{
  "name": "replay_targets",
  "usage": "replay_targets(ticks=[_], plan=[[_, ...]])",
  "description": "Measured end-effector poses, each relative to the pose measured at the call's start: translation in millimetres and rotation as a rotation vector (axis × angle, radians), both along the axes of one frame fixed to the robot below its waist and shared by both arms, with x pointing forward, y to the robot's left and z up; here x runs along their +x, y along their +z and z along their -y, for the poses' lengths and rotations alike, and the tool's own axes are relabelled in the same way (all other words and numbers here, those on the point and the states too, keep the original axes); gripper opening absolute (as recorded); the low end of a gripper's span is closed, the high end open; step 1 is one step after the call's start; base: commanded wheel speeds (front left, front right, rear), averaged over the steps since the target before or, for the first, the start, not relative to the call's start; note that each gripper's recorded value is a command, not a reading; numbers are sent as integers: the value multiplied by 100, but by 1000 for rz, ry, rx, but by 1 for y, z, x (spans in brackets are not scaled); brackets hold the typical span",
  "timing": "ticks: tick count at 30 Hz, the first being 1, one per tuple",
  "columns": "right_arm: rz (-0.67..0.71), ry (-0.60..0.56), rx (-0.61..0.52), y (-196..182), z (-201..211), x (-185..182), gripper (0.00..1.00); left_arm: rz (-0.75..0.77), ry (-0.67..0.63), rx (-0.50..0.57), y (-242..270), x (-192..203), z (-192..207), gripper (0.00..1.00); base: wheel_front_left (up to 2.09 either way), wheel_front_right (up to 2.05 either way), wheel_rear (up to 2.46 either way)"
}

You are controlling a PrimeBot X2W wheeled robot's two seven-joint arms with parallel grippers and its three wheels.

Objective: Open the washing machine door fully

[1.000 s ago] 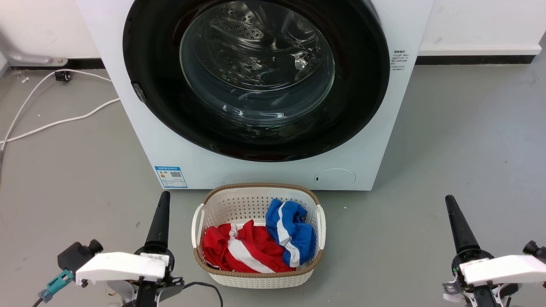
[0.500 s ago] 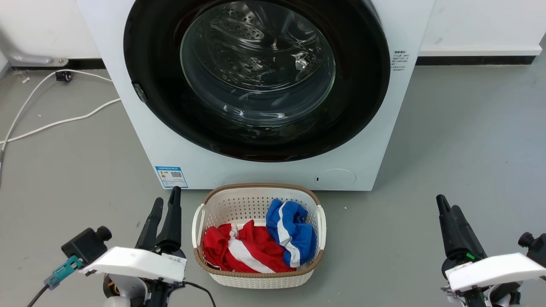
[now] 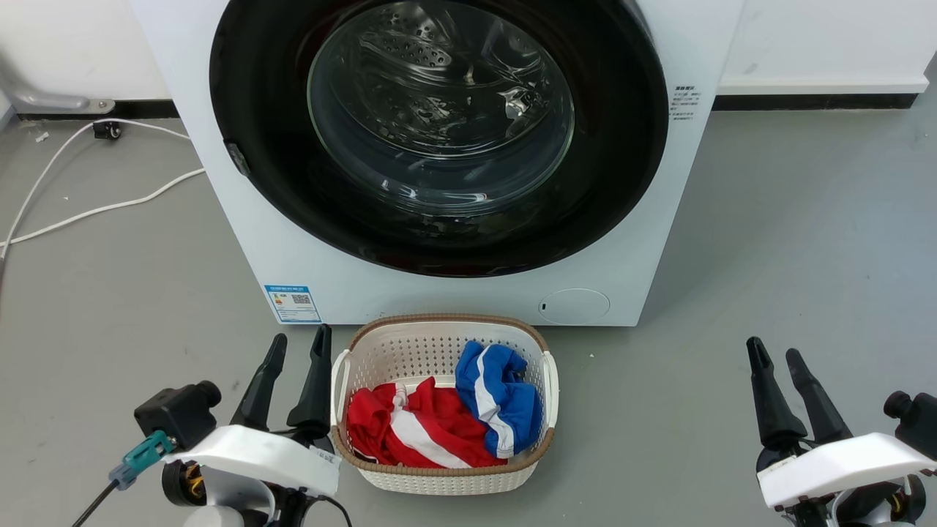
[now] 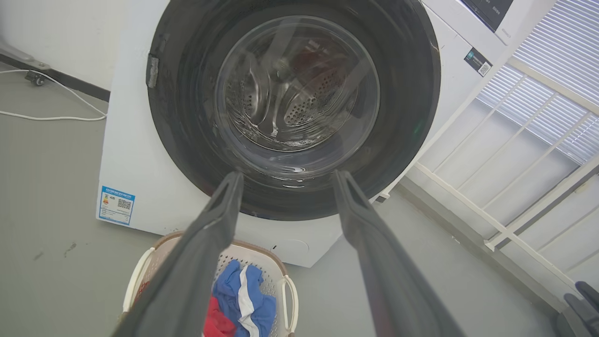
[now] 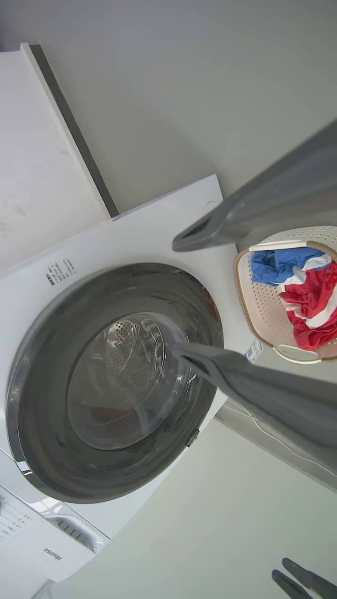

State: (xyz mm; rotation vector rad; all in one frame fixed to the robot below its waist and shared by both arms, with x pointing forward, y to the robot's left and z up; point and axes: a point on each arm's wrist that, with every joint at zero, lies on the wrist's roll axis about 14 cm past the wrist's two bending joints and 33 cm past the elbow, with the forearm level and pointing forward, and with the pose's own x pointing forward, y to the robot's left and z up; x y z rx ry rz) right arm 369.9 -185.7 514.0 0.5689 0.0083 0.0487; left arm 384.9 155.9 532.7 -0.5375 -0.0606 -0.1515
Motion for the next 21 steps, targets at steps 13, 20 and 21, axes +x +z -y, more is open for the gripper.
replay_targets(ticks=[13, 20, 21], plan=[[20, 8, -186, 6, -2, -1, 100, 38, -25, 182, 0, -1, 9, 100, 0, 0, 0], [15, 14, -266, 5, -4, -5, 100, 58, -24, 264, 1, 0, 8, 100, 0, 0, 0], [17, 14, -278, 6, -4, -5, 100, 61, -24, 273, 2, 0, 8, 100, 0, 0, 0]])
